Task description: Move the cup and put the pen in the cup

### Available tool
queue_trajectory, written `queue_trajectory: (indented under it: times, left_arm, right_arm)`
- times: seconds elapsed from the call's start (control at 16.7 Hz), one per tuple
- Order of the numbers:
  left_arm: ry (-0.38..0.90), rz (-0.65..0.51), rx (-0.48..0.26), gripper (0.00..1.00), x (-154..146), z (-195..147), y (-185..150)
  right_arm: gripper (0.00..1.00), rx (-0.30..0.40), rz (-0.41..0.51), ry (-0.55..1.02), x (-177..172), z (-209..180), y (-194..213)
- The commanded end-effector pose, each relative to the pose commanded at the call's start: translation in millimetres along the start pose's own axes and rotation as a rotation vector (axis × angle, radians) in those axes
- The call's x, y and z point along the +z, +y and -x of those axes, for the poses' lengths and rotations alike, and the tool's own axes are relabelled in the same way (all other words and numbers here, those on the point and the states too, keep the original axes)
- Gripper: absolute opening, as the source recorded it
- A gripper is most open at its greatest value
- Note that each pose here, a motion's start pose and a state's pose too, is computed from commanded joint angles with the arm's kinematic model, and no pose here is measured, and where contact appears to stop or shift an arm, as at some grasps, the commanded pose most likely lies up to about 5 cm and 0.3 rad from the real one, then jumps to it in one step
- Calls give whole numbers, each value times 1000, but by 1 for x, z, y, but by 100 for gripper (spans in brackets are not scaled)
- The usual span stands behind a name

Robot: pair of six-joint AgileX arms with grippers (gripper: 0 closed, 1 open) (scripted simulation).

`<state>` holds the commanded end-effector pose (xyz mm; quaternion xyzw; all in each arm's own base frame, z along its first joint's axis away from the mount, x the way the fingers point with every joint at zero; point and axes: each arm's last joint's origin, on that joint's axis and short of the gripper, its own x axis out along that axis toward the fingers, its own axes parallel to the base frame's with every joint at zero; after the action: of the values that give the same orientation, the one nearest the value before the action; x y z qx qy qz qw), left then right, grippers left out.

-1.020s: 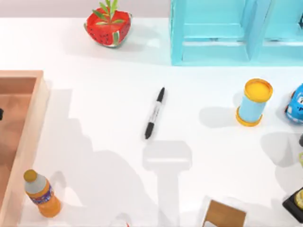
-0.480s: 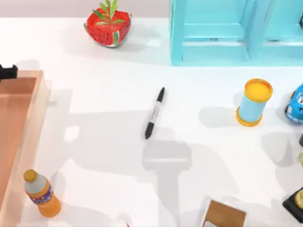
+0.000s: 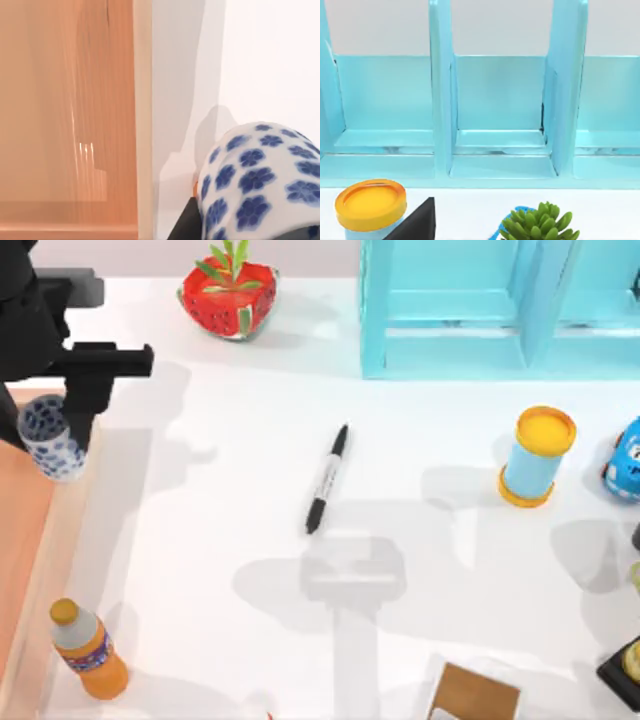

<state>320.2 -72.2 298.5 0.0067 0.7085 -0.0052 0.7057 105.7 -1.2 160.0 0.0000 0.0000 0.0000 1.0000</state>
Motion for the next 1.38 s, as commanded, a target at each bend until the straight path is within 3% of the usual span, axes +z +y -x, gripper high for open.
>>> queue_trajectory:
  times: [0.42,0.96,1.38]
  left_arm:
    - [7,0,1,0,4,-6,-4]
    - [1,-3,5,0,44,-87,-79]
    - [3,-2,5,0,44,-100,-79]
  right_arm:
    - [100,0,0,0,0,0,0]
    - [100,0,0,0,0,0,0]
    - [100,0,0,0,0,0,0]
